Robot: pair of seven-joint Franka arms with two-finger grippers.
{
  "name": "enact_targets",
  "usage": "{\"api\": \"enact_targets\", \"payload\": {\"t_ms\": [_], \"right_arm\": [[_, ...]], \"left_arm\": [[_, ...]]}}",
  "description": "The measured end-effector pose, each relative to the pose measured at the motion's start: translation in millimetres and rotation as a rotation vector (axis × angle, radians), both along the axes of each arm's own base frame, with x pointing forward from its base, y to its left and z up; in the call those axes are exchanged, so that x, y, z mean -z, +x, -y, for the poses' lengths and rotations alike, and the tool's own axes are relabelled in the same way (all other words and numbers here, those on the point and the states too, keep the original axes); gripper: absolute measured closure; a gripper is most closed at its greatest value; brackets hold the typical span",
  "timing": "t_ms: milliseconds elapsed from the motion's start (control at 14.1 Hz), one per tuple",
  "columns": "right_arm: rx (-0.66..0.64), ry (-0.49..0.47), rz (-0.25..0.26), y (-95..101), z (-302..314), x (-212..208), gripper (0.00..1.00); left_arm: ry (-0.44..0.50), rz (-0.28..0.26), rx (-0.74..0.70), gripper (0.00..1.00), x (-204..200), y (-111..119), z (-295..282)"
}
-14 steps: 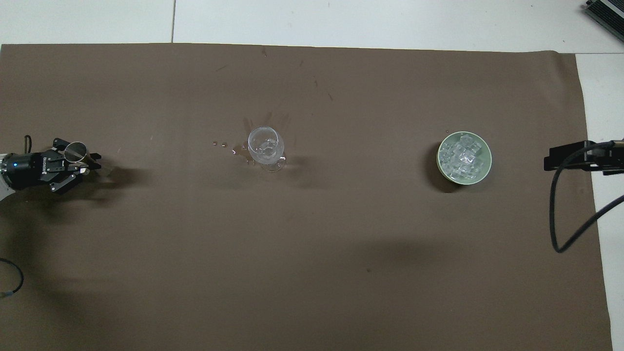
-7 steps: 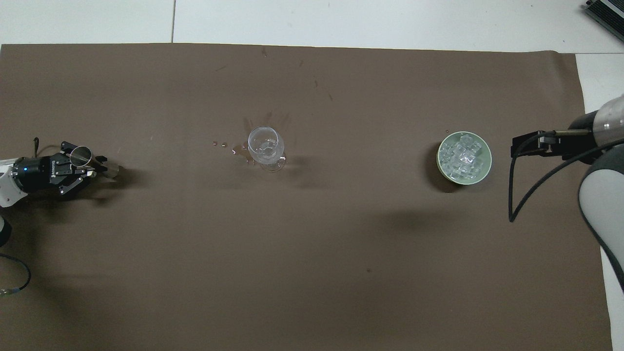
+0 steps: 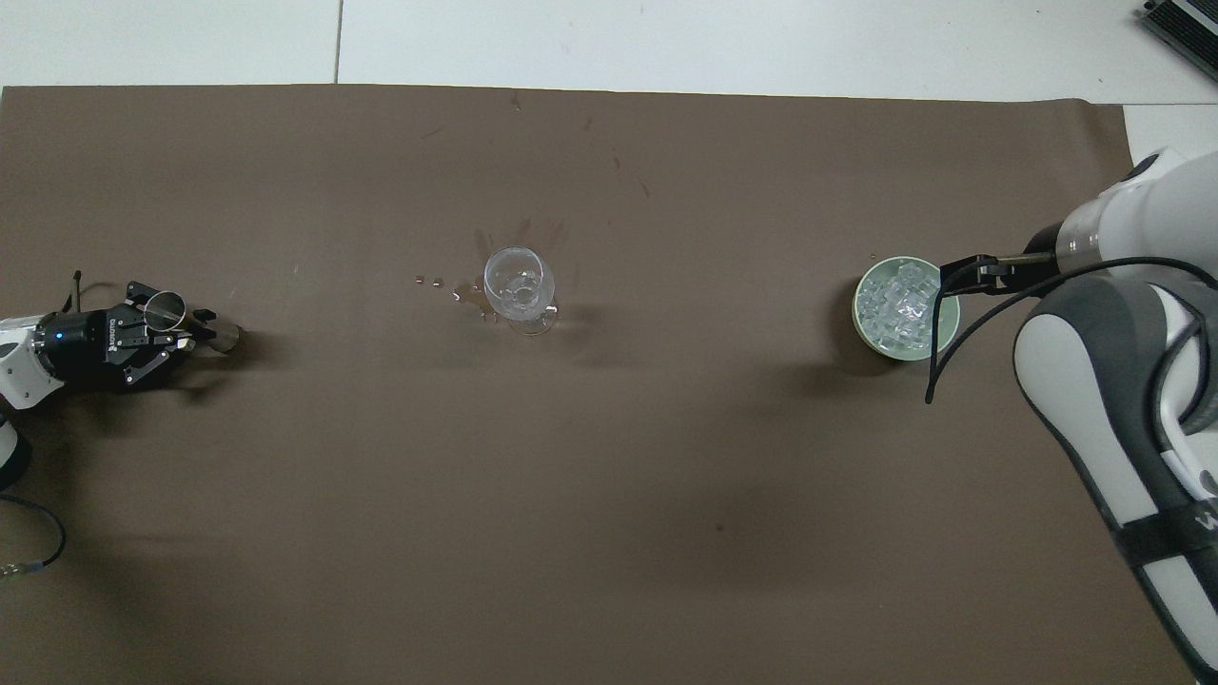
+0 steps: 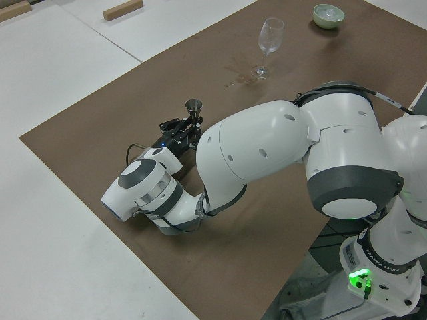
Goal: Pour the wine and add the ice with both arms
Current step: 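Lower the cylinder with the left gripper while the right gripper reaches the bowl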
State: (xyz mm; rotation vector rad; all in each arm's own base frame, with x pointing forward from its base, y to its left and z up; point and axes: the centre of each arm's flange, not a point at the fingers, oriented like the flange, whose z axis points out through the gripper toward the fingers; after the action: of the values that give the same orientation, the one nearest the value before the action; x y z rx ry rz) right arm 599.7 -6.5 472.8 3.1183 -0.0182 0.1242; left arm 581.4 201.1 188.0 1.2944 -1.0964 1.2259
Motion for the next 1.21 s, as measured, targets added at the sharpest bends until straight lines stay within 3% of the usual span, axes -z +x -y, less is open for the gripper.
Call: {"api": "enact_targets", "payload": {"t_ms": [783,854,996,1210], "right_arm": [[-0.001,-0.002,-0.015,2.5,-1,28,0.00],[-0.003,-0.003,-0.008,5.9,-2,39,0.00],[-0.009,-0.005,-0.005,9.7,-4,64,0.00],[-0.016,-0.007,-0.006,14.1,-6,91,0.00]], "left_arm": [[-0.005,-0.008,-0.001,0.78,6,-2,0],[-0.005,-0.008,-0.001,0.75,6,-2,0],[-0.004,-0.008,-0.001,0.59,6,-2,0],[0.000,-0.006,0.001,0.55,5,-1,-1]]}}
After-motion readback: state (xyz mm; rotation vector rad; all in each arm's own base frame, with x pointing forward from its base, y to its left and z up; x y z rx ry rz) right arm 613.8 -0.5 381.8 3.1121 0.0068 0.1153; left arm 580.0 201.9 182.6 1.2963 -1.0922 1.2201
